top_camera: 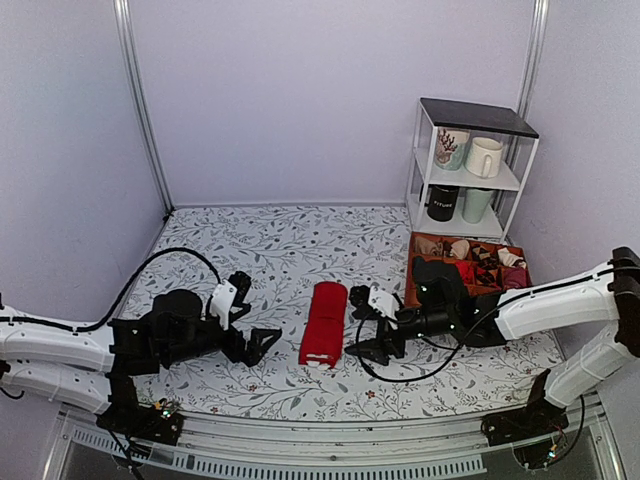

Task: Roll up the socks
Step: Roll the sock at the center of the board.

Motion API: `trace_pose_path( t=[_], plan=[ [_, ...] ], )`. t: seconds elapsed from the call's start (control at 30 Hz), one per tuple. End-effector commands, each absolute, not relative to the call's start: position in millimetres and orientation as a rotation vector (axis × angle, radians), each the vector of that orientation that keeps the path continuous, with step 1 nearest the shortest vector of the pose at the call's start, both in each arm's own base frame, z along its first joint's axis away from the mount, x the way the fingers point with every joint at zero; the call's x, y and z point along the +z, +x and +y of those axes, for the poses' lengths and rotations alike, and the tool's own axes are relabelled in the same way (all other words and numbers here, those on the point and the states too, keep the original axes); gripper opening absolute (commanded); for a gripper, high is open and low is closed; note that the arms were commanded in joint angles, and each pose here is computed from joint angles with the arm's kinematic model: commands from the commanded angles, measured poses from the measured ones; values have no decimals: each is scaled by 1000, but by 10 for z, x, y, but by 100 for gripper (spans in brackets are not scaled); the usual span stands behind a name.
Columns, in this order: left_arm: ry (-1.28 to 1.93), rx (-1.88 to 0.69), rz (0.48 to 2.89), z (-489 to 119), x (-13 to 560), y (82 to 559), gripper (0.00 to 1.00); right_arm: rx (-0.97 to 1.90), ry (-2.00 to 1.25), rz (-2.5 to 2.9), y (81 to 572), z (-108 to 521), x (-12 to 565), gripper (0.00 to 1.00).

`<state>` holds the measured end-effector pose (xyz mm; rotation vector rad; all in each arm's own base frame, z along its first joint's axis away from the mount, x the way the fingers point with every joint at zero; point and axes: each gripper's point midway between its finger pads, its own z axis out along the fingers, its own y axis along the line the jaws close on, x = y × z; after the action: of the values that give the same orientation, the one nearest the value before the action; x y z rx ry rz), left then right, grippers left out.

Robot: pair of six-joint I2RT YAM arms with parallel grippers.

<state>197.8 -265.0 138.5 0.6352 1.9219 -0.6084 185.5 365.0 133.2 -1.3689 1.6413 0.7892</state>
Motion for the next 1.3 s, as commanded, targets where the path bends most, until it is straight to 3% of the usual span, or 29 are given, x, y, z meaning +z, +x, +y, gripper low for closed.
trace_pose_path(
  t=[0.0,0.6,1.07,1.2,1.27],
  plan=[
    [682,-609,1869,-2778,1514,2046,99,917,-1423,1520,1728,3849,1282,80],
    [721,-553,1947,-2811,1195,2091,100,1022,-1572,1505,1581,4235,650,63],
    [740,-546,1966,-2840,1109,2095,100,846,-1555,1597,1808,4250,189,54],
    [742,-544,1970,-2836,1088,2091,99,794,-1557,1647,1833,4202,42,47],
    [740,-545,1971,-2833,1087,2092,99,752,-1558,1689,1847,4166,-55,36]
  ],
)
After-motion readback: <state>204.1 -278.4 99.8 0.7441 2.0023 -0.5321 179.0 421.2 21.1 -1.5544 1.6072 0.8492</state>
